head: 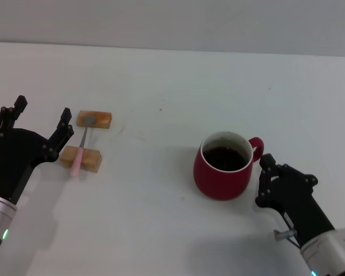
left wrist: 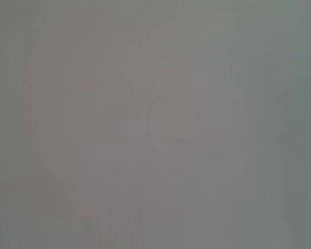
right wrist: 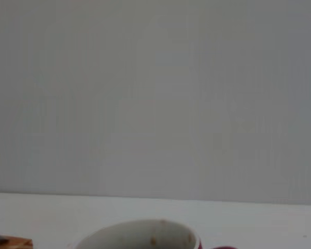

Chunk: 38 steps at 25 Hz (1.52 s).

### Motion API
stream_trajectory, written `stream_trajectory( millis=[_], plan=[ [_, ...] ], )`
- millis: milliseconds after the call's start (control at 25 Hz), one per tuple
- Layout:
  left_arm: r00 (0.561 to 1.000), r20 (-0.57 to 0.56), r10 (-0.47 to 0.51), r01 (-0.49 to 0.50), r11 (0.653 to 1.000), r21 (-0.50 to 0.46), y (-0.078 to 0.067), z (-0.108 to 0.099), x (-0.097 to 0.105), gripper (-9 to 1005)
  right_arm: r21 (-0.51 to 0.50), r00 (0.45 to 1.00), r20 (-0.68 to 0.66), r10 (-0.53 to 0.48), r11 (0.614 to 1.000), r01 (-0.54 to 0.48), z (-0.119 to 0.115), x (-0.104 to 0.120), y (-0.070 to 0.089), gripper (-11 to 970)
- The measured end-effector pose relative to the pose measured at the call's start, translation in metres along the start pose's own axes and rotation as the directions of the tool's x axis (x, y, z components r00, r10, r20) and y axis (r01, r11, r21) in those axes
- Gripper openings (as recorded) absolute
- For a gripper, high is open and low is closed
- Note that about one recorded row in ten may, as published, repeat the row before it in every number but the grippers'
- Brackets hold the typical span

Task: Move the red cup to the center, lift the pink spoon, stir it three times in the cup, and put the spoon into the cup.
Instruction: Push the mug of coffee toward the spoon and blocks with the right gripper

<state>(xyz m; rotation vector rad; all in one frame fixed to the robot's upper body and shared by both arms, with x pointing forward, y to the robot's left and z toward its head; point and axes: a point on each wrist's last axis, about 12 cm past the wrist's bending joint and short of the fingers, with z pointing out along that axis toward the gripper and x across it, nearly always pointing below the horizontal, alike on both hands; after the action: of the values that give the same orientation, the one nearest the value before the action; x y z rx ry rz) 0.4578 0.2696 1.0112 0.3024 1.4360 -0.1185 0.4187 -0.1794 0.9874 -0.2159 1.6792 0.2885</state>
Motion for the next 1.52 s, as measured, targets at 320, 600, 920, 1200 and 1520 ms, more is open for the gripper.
stream_trajectory(
  millis=[320,600,920,1200,1520],
  plan=[
    [1.000,-0.001,0.001,-0.001,1.000,0.000,0.000,0.000,0.000,860,0.020,1.000,-0.008,0.029,0.999,-0.029,-0.018,0.005,0.005,-1],
    [1.000,-0.002,0.000,0.000,1.000,-0.002,0.001,-0.001,0.000,860,0.032,0.999,-0.017,0.035,0.999,-0.034,-0.023,0.008,0.004,0],
    [1.000,-0.008,-0.004,0.004,1.000,-0.010,0.002,-0.001,0.001,860,0.030,0.999,-0.009,0.031,0.999,-0.031,-0.019,0.006,0.004,-1],
    [1.000,-0.012,0.003,-0.003,1.000,-0.009,0.003,0.002,0.002,860,0.030,0.999,-0.007,0.034,0.999,-0.034,-0.017,0.005,0.004,-1],
    [1.000,-0.015,0.010,-0.010,1.000,-0.008,0.004,0.005,0.002,860,0.022,1.000,0.003,0.031,0.999,-0.031,-0.007,0.001,0.005,0]
  ],
)
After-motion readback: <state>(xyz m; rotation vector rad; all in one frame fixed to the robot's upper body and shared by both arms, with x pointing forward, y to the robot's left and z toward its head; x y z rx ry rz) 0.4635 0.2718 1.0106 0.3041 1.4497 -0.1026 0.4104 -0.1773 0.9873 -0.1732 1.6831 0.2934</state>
